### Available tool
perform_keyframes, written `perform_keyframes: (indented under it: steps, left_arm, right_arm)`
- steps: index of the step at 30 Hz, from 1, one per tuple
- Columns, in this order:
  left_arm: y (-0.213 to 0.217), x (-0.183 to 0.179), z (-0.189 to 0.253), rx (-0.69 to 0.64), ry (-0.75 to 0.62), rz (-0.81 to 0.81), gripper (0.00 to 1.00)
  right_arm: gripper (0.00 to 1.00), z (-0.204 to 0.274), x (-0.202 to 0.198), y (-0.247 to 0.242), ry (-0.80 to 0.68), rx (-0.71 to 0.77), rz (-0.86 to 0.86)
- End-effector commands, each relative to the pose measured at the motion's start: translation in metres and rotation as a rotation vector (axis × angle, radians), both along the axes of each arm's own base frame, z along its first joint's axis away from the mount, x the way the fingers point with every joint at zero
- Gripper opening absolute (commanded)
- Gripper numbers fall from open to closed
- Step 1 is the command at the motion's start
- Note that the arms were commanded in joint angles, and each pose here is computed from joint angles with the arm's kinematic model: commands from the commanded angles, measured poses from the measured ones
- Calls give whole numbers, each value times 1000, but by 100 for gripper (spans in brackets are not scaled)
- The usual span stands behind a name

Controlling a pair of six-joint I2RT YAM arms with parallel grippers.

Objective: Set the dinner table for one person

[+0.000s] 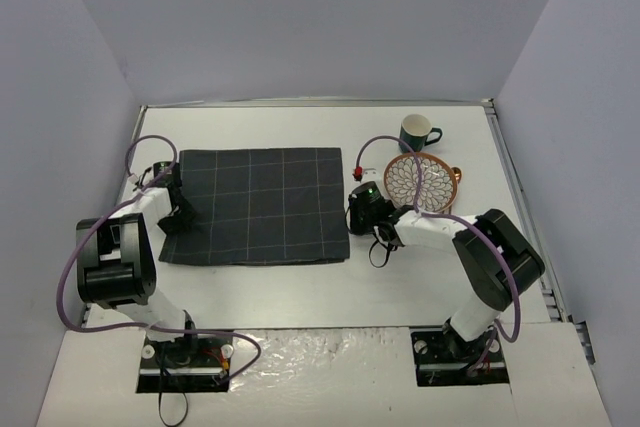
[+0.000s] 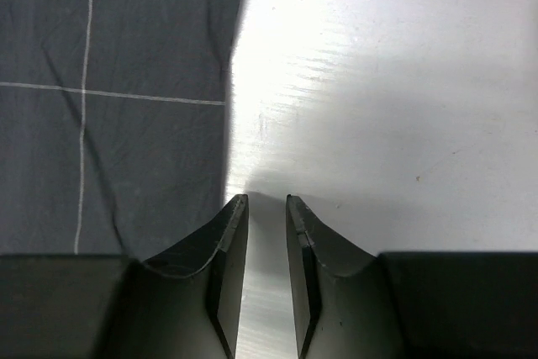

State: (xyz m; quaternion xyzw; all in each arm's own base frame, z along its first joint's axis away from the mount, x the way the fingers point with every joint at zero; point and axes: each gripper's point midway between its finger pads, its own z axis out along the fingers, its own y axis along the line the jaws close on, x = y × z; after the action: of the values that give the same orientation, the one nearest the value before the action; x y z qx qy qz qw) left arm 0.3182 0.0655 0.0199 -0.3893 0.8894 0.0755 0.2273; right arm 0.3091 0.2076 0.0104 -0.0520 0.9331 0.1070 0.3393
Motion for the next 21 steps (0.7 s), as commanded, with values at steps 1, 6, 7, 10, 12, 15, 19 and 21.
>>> perform_keyframes:
  steps: [1,6,7,10,12,15,19,21]
  left_arm:
    - [14,-11,-18,27,79,76,39]
    - [20,-7,-2,42,54,84,50]
    - [21,-4,4,44,45,82,53]
    - [24,11,47,72,-58,49,65]
    - [23,20,75,90,-132,20,72]
    - [-5,43,120,86,-316,-140,81]
    - [-73,64,146,51,-427,-408,86]
    - [-101,71,142,-3,-445,-486,87]
  right_arm:
    - [21,-1,1,-14,0,-62,-48]
    - [23,13,5,-11,-30,-51,-31]
    - [25,19,7,-9,-43,-40,-27]
    - [40,55,12,2,-110,16,22]
    - [54,76,13,6,-147,42,50]
    - [76,112,14,9,-224,85,82]
    - [100,157,9,7,-327,139,119]
    - [100,173,5,4,-367,156,129]
